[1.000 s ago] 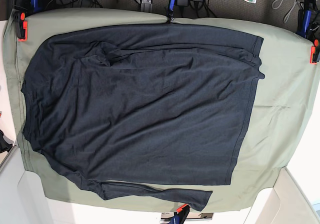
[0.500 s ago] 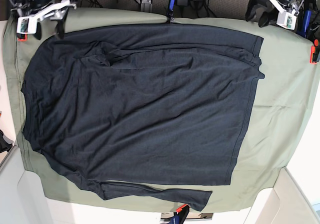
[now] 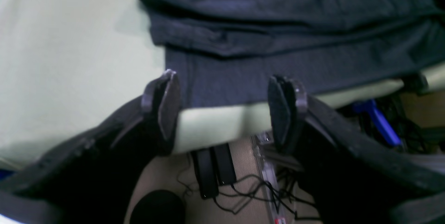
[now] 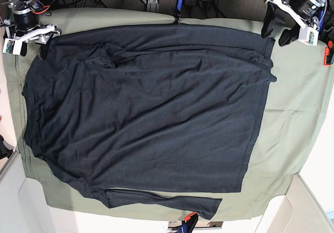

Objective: Fold the T-shirt properly
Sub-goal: 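Lower both grippers and grasp the shirt's shoulder edge corners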

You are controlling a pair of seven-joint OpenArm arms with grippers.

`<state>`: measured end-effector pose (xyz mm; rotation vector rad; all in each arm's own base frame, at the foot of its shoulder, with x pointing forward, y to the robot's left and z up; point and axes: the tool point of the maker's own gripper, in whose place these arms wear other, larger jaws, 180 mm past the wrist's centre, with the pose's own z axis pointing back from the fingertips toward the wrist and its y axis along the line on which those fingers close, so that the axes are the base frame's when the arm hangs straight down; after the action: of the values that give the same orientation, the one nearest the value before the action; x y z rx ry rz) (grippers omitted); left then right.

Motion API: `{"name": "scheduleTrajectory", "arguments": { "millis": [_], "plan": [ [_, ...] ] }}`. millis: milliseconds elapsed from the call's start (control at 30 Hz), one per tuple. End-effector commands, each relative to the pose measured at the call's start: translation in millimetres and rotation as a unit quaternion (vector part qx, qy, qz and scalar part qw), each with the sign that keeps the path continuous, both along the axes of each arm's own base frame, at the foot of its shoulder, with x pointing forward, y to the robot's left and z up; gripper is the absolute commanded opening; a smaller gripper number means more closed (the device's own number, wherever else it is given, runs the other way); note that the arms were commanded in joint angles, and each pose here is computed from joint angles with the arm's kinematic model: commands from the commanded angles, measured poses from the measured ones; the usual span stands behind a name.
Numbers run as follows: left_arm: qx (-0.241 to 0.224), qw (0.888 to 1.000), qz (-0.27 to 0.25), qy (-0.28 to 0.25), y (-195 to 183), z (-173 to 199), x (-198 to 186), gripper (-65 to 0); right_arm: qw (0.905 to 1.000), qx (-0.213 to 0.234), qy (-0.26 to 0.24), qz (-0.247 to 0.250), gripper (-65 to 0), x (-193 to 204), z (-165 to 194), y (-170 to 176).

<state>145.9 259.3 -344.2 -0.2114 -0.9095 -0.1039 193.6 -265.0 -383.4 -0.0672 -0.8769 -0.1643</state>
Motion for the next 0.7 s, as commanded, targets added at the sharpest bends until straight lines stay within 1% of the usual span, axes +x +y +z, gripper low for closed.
{"name": "scheduleTrajectory", "arguments": {
  "millis": [0, 133, 233, 333, 533, 667],
  "plan": [
    [0.001, 1.0, 0.003, -0.017, 2.9, 8.8, 6.3, -22.8, 0.9998, -0.01, -0.019, -0.003, -26.4, 6.7, 9.1, -6.8],
    [0.001, 0.999, 0.012, -0.03, 8.0, 10.2, 18.1, -22.8, 0.9997, -0.016, -0.013, -0.011, -26.4, 12.2, 2.2, -13.5],
    [-0.001, 0.999, 0.023, -0.033, 14.6, 6.2, 23.5, -22.8, 0.9998, -0.012, -0.005, -0.015, -26.4, 14.7, -3.0, -15.2],
    [-0.016, 0.998, 0.042, -0.031, 21.9, -0.9, 27.2, -22.8, 0.9998, -0.012, -0.007, -0.016, -26.4, 16.4, -2.7, -15.6],
    [-0.052, 0.997, 0.06, 0.006, 20.2, -34.7, 26.5, -22.8, 0.9998, -0.012, -0.008, -0.016, -26.4, 17.9, -2.1, -15.3],
    [-0.044, 0.997, 0.062, 0.033, 22.7, -61.5, 27.7, -22.8, 0.9997, -0.011, -0.002, -0.02, -26.4, 15.2, -5.0, -16.8]
  ]
}}
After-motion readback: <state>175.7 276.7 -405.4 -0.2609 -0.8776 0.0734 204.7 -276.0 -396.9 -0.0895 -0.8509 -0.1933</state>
